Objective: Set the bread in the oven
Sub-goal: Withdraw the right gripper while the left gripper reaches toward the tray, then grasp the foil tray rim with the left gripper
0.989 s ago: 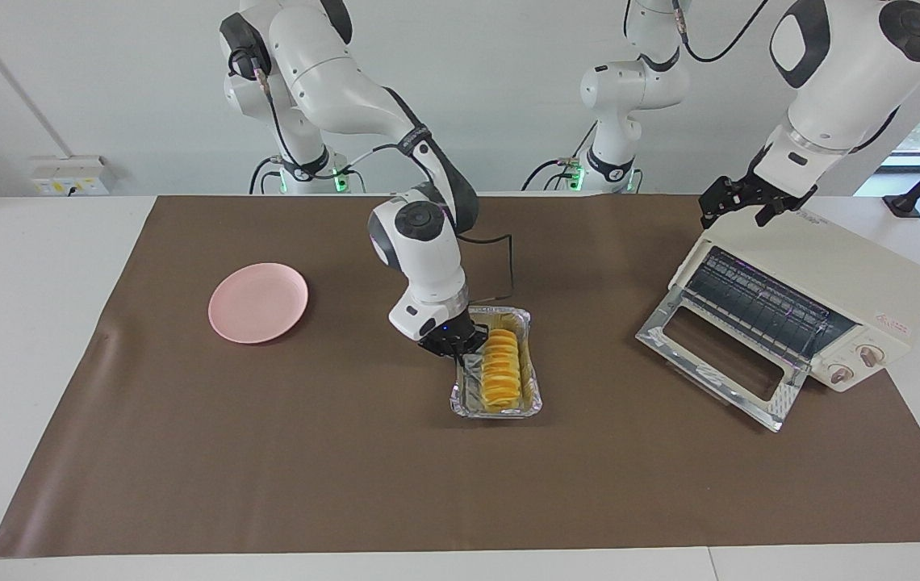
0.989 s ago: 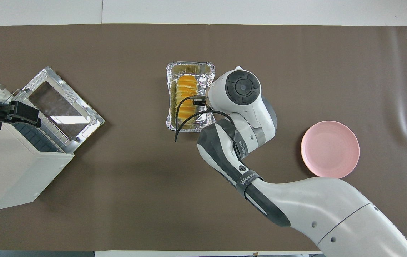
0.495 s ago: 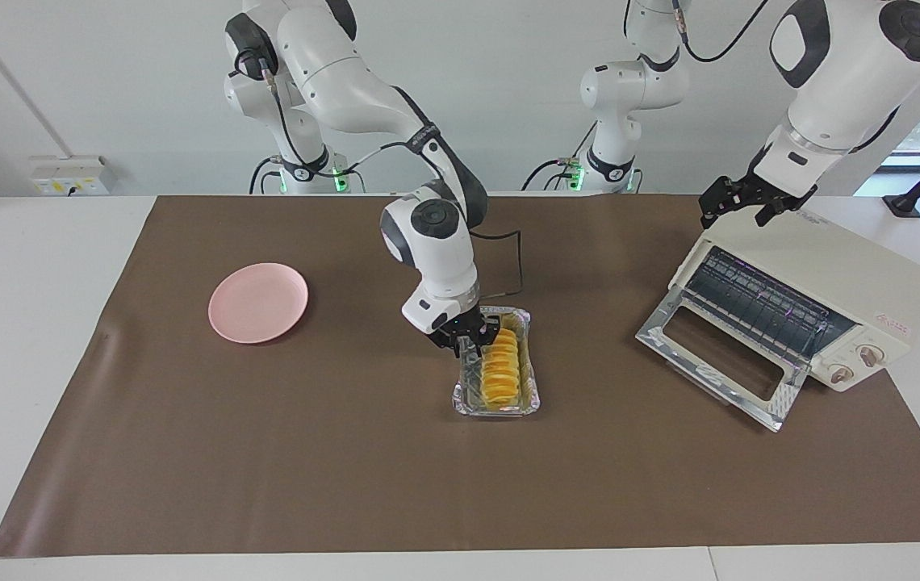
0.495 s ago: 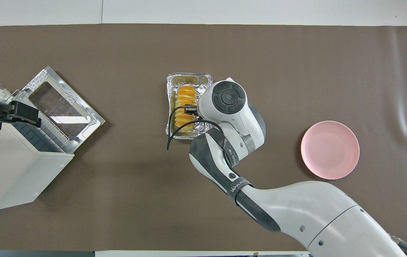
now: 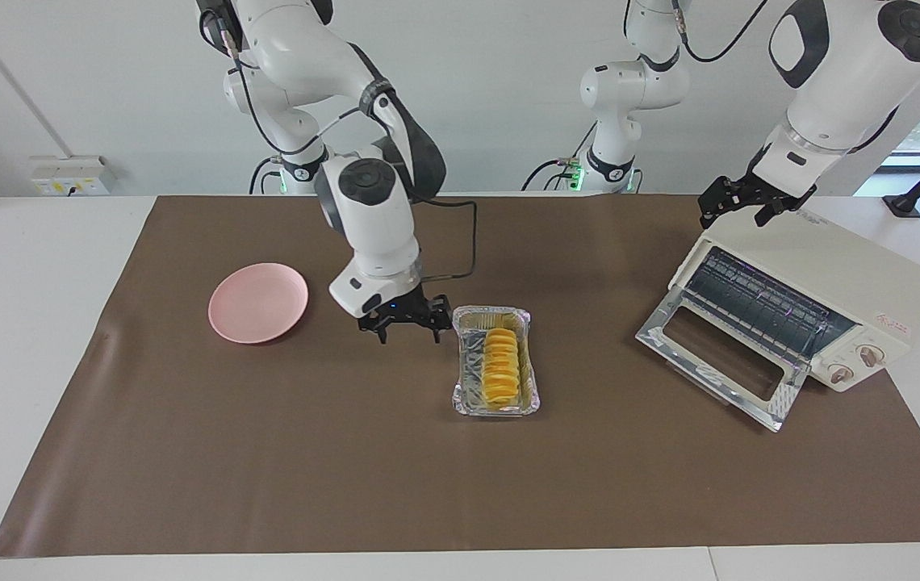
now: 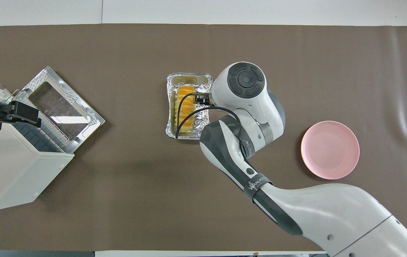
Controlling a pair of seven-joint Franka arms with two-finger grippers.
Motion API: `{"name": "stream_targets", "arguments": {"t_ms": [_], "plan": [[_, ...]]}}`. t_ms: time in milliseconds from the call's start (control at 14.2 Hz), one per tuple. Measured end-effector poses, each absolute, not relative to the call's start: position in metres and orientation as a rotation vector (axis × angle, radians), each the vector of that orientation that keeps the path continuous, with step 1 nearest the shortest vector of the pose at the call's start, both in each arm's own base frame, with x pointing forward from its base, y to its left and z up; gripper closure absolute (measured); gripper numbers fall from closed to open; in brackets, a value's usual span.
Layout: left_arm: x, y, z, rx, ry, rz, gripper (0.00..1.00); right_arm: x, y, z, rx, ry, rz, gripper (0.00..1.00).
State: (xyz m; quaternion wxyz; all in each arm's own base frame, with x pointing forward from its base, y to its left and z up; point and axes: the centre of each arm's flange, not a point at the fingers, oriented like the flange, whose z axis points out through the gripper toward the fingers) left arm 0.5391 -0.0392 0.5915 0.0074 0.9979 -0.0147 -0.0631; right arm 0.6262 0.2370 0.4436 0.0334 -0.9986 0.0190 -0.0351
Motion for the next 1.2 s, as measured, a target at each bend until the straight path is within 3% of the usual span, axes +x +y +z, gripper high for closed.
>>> {"name": "stream_targets", "arguments": {"t_ms": [424, 707, 989, 1201], "plan": [[0.546, -0.051, 0.602, 3.123, 0.014, -0.057, 0.00, 0.597, 0.096, 0.554, -3.129, -0.013, -0.024, 0.00], [0.562, -0.125, 0.583, 3.106, -0.028, 0.052, 0.00, 0.547, 0.030, 0.621, -3.151, 0.068, 0.031, 0.00], [0.574, -0.255, 0.523, 3.071, 0.097, 0.065, 0.00, 0.539, -0.011, 0.612, -3.151, 0.113, 0.085, 0.00], [0.577, -0.313, 0.484, 3.044, 0.088, 0.102, 0.00, 0.540, -0.012, 0.599, -3.149, 0.117, 0.116, 0.00]]}}
